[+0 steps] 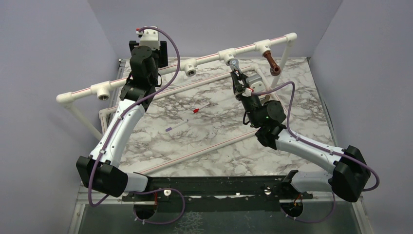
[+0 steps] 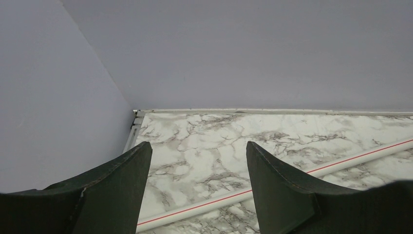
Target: Install the water faucets
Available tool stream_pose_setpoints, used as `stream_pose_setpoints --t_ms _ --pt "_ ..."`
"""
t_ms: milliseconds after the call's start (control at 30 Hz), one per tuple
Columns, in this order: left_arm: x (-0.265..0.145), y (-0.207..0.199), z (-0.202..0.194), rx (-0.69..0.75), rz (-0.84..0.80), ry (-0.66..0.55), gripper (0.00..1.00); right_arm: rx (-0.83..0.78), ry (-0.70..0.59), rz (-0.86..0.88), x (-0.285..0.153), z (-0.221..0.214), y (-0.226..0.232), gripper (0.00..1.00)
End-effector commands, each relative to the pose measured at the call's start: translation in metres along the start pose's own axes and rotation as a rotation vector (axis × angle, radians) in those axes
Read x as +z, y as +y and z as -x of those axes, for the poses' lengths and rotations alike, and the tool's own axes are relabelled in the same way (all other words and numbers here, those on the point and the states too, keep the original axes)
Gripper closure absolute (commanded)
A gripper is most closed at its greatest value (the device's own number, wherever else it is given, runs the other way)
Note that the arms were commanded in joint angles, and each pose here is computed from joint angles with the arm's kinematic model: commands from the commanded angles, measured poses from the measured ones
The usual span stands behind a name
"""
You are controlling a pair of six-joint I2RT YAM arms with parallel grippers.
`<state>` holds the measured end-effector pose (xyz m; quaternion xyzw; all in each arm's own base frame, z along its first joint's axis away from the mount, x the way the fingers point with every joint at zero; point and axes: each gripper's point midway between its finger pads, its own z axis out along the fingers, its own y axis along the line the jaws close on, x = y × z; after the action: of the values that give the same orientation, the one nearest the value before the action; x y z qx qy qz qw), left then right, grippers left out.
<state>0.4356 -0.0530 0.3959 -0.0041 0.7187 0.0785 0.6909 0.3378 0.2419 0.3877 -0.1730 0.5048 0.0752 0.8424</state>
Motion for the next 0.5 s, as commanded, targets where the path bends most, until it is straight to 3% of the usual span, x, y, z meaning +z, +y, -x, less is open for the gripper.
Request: stream_pose_setpoints --t_ms 0,467 --pt "0.0003 0.0017 -0.0232 0.027 -0.012 0.075 0.27 0.009 -0.072 -0.029 0.0090 0.0283 -0.0107 0.99" --pt "0.0012 0.0027 -0.0249 0.028 -0.011 0.079 0.27 -0.011 -0.077 -0.027 0.0120 0.0310 -0.0109 1.00"
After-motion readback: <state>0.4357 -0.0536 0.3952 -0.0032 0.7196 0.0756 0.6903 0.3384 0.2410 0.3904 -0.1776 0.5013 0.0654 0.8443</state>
